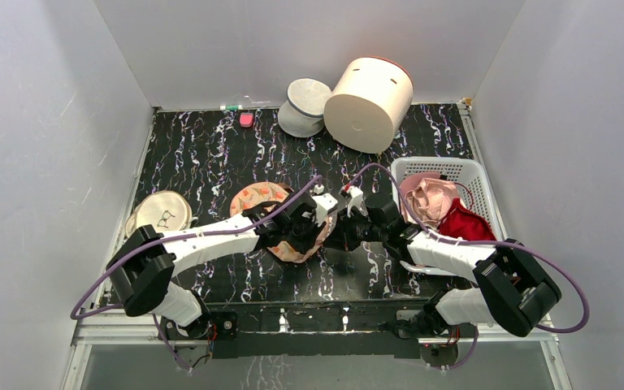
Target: Unzip the laundry bag and remove the bra
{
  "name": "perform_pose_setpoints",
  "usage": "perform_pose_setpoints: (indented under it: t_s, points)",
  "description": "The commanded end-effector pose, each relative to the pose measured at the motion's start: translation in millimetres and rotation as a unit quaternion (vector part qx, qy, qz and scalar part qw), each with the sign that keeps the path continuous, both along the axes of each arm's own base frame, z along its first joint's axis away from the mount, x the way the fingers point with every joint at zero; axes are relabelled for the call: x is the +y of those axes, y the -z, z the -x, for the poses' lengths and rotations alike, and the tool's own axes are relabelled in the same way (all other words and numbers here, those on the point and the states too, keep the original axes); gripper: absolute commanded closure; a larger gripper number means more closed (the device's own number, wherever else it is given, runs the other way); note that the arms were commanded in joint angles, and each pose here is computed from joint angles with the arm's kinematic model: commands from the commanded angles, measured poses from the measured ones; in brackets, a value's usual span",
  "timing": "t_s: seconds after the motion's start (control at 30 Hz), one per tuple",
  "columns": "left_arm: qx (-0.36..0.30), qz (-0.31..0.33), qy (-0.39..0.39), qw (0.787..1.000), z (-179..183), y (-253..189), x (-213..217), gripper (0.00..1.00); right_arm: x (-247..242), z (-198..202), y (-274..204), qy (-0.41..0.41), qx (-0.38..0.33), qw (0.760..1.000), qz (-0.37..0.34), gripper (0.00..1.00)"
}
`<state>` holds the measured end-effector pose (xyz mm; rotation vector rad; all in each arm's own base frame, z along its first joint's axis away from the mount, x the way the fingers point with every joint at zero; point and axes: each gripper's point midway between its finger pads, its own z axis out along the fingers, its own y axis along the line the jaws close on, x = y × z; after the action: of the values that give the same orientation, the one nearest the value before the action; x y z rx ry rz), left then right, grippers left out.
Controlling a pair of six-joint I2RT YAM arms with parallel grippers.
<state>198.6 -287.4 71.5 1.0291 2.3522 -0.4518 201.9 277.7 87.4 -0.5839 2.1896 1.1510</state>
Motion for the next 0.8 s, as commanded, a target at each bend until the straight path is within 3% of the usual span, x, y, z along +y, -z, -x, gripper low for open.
perform_pose_setpoints:
  t_s: [0.0,0.37,0.53,0.57,0.7,0.77]
  points:
    - [-0.012,-0.034,0.0,0.999,2,1,20,0.85,-6,-22,-11,0.045,-0.041,0.998,0.011,1.0]
    - [-0.008,-0.074,-0.031,0.997,4,14,41,0.93,-32,-48,-2,0.111,-0.042,0.991,0.062,1.0]
    - [-0.005,-0.068,-0.035,0.997,6,12,41,0.92,-20,-35,-1,0.054,-0.031,0.997,0.049,1.0]
    - [0.0,-0.047,-0.022,0.999,10,7,34,0.88,-13,-28,-1,0.035,-0.023,0.999,0.032,1.0]
    - [0.011,0.0,0.002,1.0,18,-9,19,0.56,5,-11,-9,0.017,-0.015,1.0,-0.013,1.0]
    - [0.007,0.031,0.007,0.999,19,-20,9,0.47,12,-8,-13,0.007,-0.013,1.0,-0.026,1.0]
